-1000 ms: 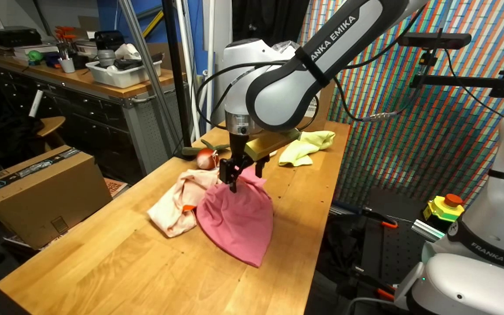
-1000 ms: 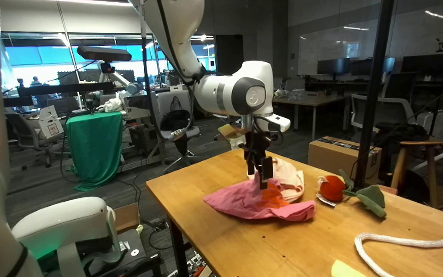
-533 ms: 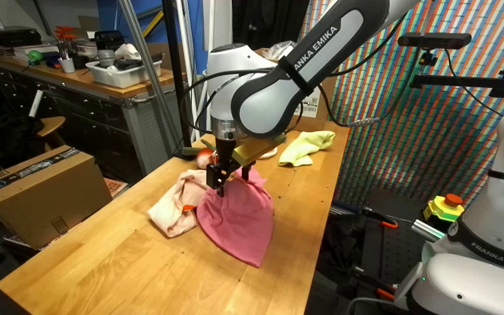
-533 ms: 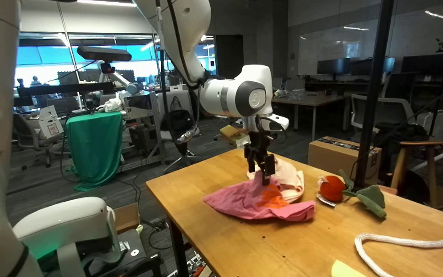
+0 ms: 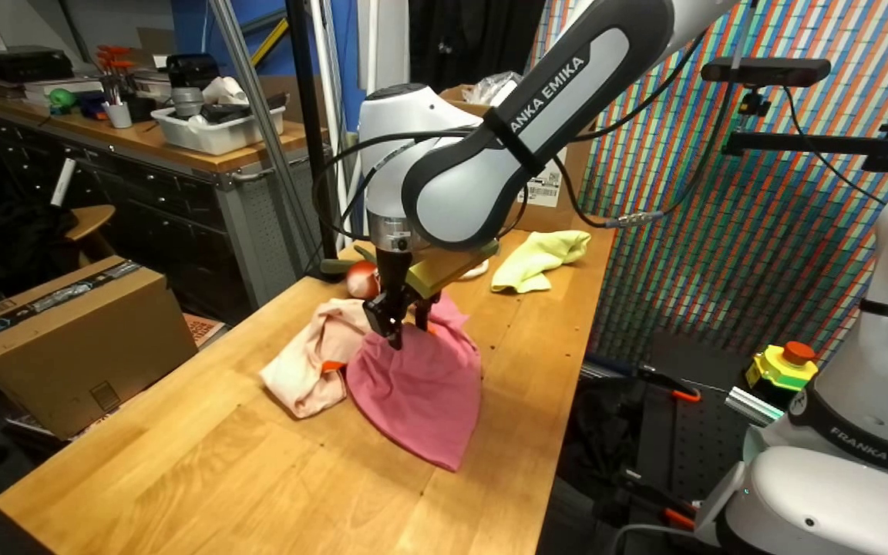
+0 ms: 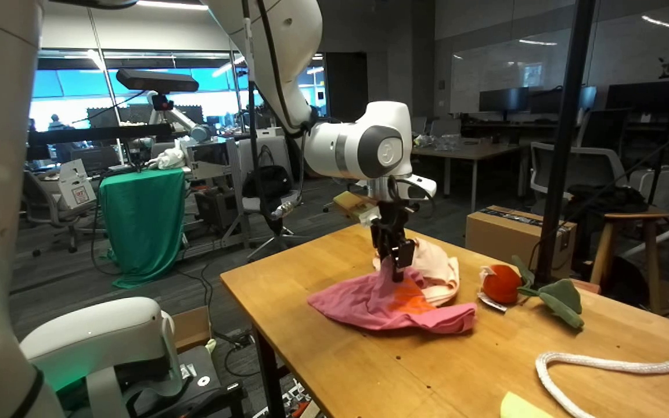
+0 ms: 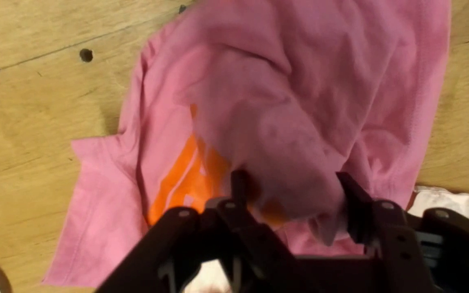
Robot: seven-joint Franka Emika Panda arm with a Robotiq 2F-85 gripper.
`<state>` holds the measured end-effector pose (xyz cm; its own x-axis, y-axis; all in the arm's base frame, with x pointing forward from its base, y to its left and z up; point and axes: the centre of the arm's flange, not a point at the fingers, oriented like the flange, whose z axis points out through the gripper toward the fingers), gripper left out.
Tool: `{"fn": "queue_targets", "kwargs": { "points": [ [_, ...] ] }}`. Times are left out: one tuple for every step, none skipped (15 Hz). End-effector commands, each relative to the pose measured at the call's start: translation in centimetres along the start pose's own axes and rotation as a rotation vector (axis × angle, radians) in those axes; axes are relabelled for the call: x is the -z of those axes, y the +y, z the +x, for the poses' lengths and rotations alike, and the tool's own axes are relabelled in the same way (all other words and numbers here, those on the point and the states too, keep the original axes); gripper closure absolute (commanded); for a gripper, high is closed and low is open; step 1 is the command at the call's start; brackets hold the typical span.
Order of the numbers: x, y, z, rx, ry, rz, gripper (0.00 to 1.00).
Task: Separate the things on the heap
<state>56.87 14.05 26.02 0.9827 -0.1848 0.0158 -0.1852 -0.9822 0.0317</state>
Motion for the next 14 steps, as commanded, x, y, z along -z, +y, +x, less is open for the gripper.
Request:
{"fn": "queue_targets", "kwargs": {
  "points": [
    [0.3,-0.1,0.3,0.013,0.028,-0.011,0.73],
    [0.4,-0.1,0.0,0.006,0.027,-0.013,0.80],
    [0.6,-0.1,-0.3,-0.007,0.028,-0.022,0.88],
    [0.9,-0.2,-0.7,-0.009,0.039,-0.027,0.92],
    [1.3,-0.3,-1.2,-0.009,0.047,-0.033,0.96],
    [1.8,-0.4,-1.8,-0.012,0.064,-0.039,0.96],
    [2.3,-0.6,-2.5,-0.008,0.085,-0.045,0.97],
    [3.0,-0.8,-3.0,-0.008,0.102,-0.052,0.93],
    [3.6,-1.0,-3.6,-0.007,0.122,-0.056,0.93],
    [4.3,-1.2,-4.1,-0.005,0.137,-0.061,0.93],
    [4.9,-1.3,-4.7,-0.008,0.147,-0.068,0.93],
    [5.6,-1.4,-5.3,-0.011,0.160,-0.075,0.93],
    [6.2,-1.5,-5.9,-0.008,0.173,-0.081,0.93],
    [6.8,-1.6,-6.6,-0.008,0.186,-0.085,0.93]
  ]
}}
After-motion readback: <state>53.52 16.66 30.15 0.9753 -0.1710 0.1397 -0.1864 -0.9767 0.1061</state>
